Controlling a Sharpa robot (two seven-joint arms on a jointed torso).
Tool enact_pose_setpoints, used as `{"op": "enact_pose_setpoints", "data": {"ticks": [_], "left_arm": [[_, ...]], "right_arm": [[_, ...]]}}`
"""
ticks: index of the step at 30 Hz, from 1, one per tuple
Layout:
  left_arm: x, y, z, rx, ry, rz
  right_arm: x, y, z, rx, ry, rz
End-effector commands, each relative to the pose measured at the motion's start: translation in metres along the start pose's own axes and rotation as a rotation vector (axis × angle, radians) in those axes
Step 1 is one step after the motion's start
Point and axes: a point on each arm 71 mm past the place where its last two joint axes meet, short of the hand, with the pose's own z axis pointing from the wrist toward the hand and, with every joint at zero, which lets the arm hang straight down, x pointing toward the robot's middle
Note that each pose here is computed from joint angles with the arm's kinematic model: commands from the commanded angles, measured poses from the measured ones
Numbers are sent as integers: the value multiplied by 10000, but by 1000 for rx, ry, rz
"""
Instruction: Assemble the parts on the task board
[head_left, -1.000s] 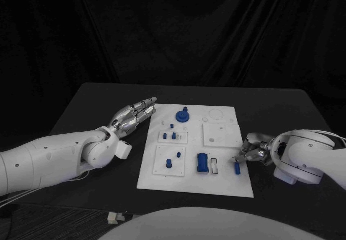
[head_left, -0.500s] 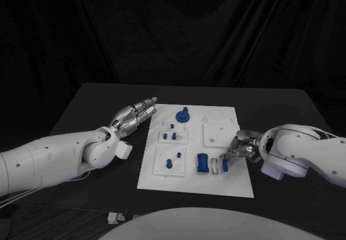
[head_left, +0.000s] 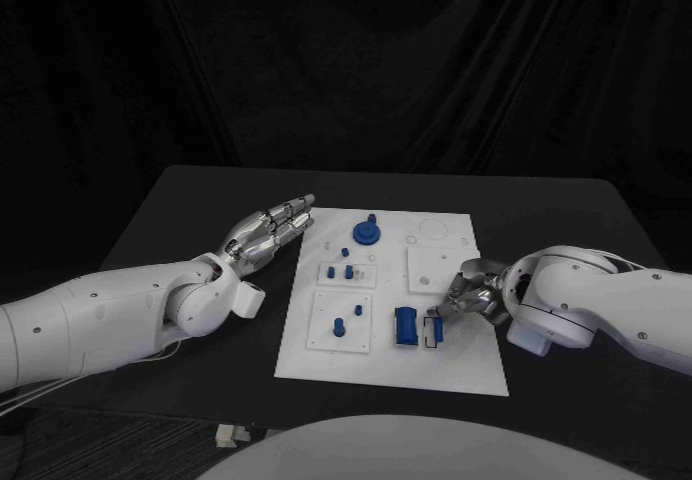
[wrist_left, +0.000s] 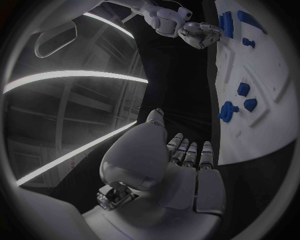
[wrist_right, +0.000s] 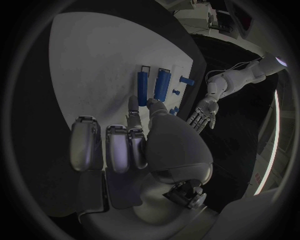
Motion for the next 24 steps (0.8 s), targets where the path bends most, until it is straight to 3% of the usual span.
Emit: {"op": "enact_pose_setpoints", "data": {"ticks": [1,24], "left_arm": [[17,-36,3,56,9,-14],[16,-33,3,53,10,-15]], "right_arm": [[22,-10,24,10,10,8],[127,-7,79,21,66,-28]]}}
